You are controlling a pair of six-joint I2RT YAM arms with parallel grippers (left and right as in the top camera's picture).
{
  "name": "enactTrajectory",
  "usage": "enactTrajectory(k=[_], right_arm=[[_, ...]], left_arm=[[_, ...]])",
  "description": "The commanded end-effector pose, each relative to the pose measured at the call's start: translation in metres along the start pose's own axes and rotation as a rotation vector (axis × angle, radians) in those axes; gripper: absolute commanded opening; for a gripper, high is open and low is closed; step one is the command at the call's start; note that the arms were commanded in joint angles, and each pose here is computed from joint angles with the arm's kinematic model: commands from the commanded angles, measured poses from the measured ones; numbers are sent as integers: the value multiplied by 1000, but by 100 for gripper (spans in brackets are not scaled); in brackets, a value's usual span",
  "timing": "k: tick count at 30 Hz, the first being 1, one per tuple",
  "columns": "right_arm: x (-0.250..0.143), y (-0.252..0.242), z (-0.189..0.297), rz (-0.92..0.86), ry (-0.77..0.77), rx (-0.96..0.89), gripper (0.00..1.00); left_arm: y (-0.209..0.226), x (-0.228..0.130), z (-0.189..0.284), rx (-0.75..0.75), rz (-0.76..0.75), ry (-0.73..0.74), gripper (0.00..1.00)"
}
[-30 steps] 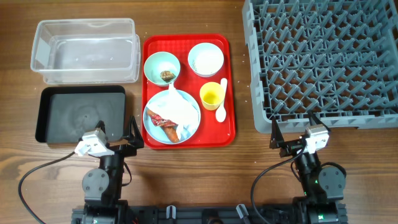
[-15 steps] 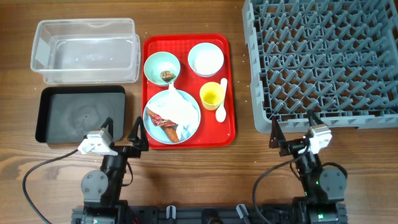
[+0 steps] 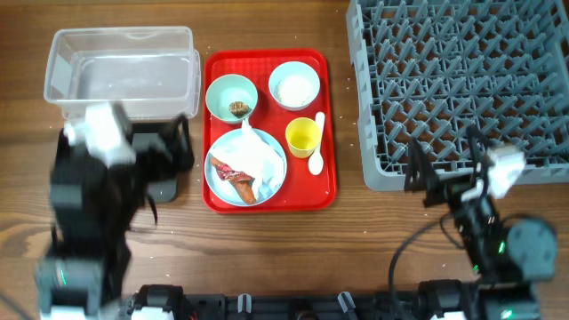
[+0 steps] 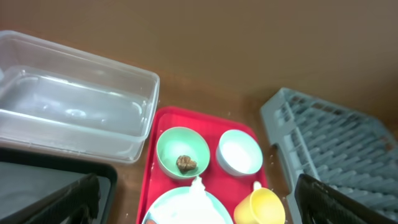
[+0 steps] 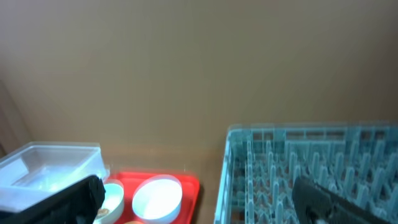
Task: Sort waste into correct bins and load items into the dishwasher rack
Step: 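Reach the left gripper to the tissue on the blue plate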
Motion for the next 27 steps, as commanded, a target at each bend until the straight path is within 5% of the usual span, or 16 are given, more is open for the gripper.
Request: enactTrajectory(k=[1,6,13,16,20,27], right_arm=[[30,-3,-25,-44,140,4,100],[41,-8,-52,-94,380,-10,100],[3,-10,-78,-164,603,34,100],[-5,-9,-81,-182,646,51,100],[-8,-10,-83,-185,664,50,100],[-12,-10,-80,-192,692,48,100]], left_arm=[[-22,22,-44,53,-49,201,99],[-51,-8,-107,69,-108,515,100],[-68,-95,-171,10,-128,920,100],[-55,-113,-186,97,-163,986,100],[-15,-135,-195,480,-155,945,100],[-11,-172,-205,378,-191,968,100]])
Point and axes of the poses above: each gripper's point midway between its finger pads, its own z axis back along the fingers, its own y axis along the line the jaws close on, x = y × z, the point moved 9 cm from there along z, back along the fingers, and after that the axes turned 5 degrees about z, right-handed, at the moved point
